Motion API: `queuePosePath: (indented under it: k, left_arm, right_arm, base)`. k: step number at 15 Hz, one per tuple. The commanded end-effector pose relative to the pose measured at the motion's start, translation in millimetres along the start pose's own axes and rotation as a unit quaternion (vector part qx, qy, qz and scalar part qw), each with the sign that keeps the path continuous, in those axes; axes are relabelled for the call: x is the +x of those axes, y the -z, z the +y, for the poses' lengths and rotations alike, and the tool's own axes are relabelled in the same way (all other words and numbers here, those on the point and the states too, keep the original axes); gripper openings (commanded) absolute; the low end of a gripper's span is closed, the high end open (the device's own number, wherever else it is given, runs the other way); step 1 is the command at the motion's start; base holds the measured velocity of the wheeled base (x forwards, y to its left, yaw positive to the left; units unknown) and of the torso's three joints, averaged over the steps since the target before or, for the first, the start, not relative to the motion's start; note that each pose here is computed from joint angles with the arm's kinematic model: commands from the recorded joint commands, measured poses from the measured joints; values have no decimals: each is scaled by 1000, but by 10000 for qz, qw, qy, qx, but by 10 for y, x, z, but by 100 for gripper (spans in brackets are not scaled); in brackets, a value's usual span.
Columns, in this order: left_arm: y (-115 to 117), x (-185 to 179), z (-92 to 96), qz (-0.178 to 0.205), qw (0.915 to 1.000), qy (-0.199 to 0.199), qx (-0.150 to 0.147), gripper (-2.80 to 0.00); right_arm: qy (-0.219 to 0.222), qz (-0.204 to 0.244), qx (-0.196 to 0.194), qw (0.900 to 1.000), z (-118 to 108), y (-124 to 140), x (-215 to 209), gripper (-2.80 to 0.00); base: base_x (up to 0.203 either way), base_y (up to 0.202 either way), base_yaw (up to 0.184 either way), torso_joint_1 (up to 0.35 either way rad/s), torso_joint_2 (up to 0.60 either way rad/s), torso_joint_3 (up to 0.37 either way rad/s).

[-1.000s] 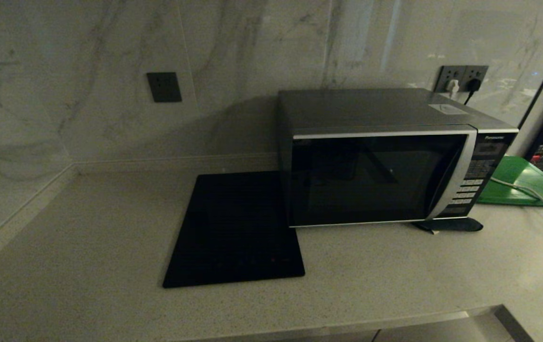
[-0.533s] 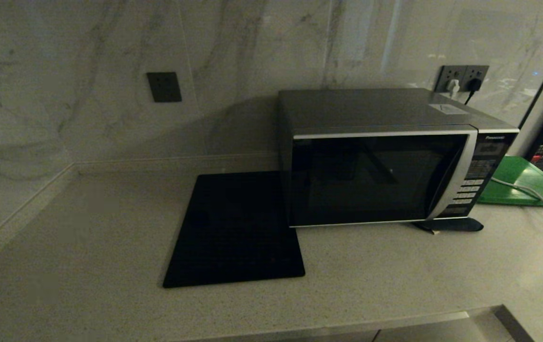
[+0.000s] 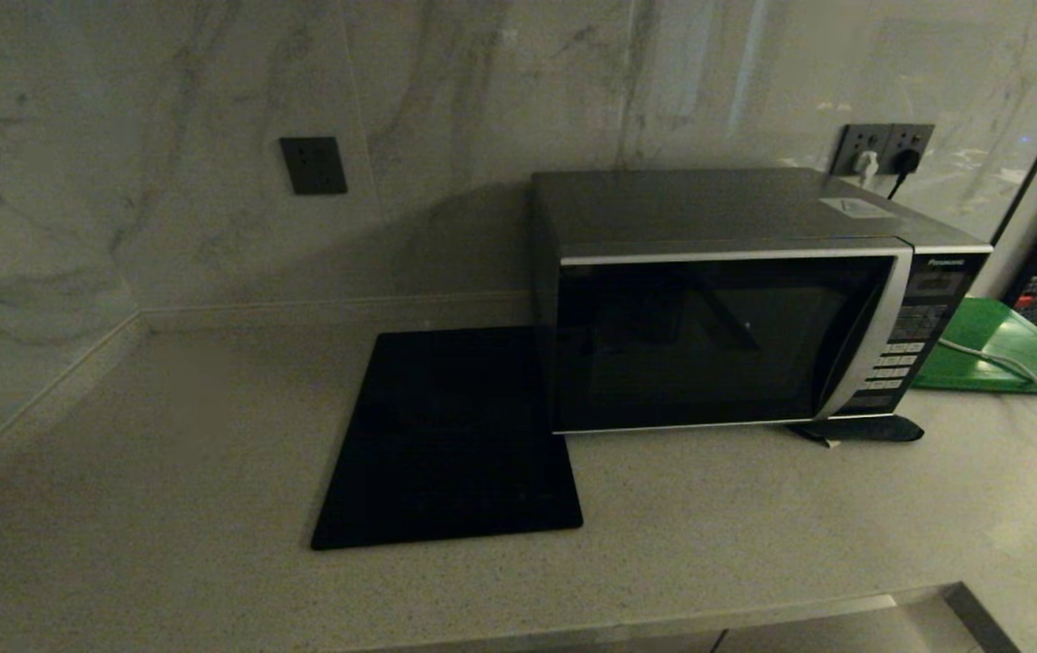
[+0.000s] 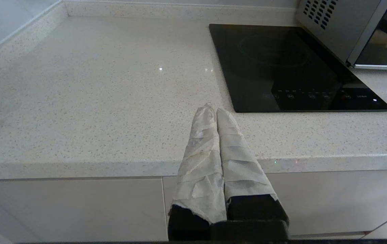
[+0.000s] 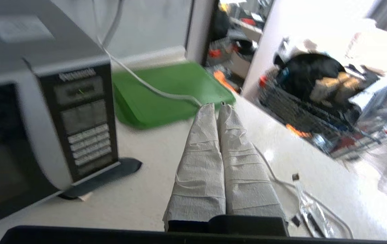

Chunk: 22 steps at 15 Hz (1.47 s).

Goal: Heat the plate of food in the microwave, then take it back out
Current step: Open the microwave oven

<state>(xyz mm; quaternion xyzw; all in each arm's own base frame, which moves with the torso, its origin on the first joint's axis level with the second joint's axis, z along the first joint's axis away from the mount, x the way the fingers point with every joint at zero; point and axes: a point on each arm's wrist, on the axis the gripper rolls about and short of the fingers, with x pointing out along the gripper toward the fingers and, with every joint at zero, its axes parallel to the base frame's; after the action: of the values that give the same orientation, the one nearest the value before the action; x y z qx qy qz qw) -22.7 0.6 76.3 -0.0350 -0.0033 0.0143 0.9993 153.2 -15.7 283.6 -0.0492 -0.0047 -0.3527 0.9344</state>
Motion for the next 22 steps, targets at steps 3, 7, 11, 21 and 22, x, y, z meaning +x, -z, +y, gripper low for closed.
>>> queuePosePath:
  k: [3, 7, 11, 21, 22]
  left_arm:
    - [0, 0, 0, -3, 10000, -5, -3, -280]
    - [0, 0, 0, -3, 10000, -2, -3, -280]
    - [0, 0, 0, -3, 10000, -2, -3, -280]
    - [0, 0, 0, -4, 10000, -8, -3, -280]
    - [0, 0, 0, -4, 10000, -9, -3, -280]
  right_arm:
    - [29, 419, -308, 9986, 381, 283, 397, -280]
    - [232, 476, -229, 9983, 534, 418, 555, 0]
    - [25, 481, -228, 9986, 598, 429, 511, 0]
    - [855, 572, -229, 9944, 1072, 699, 830, 0]
    - [955, 494, -175, 9940, 1162, 752, 903, 0]
  base:
    - [0, 0, 0, 0, 0, 0]
    - [0, 0, 0, 0, 0, 0]
    - [0, 0, 0, 0, 0, 0]
    - [0, 0, 0, 0, 0, 0]
    - [0, 0, 0, 0, 0, 0]
